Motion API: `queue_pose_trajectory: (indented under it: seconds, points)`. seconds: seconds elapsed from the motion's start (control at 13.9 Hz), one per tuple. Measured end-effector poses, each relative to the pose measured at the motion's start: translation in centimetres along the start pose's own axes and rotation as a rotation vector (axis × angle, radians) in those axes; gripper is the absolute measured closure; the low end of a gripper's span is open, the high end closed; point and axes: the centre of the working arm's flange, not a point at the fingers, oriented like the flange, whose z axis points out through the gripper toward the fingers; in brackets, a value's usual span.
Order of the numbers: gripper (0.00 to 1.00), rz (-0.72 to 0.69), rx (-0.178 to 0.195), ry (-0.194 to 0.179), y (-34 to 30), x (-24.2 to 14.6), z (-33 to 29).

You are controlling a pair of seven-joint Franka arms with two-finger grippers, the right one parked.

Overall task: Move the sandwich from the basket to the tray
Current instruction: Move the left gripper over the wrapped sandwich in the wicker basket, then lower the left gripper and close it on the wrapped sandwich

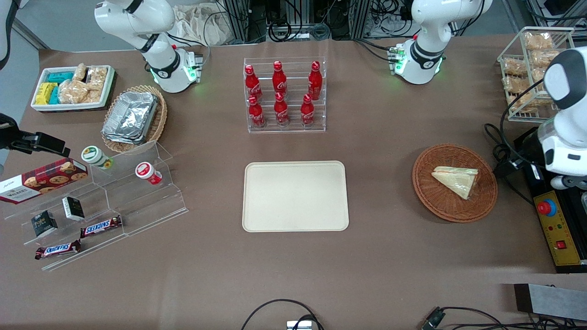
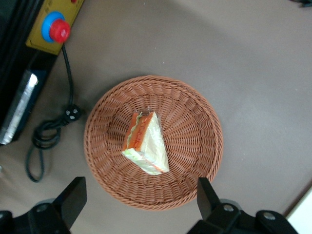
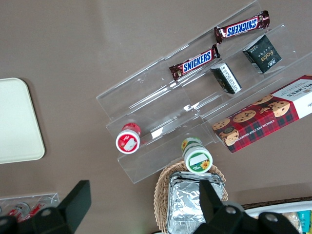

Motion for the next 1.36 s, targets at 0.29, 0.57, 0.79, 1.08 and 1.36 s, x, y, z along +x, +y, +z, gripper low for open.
queue_pose_trajectory:
  seconds: [0.29, 0.57, 0.79, 1.08, 1.36]
  points:
    - [0.00, -0.072, -0.027, 0.027, -1.3, -1.5, 7.2]
    - [0.00, -0.129, -0.047, -0.011, -1.8, -2.0, 10.8]
    - [0.00, -0.144, -0.050, -0.012, -2.0, -1.9, 12.2]
    - [0.00, -0.160, -0.061, 0.001, -2.7, -1.9, 14.9]
    - [0.00, -0.174, -0.079, 0.008, -2.9, -2.6, 17.3]
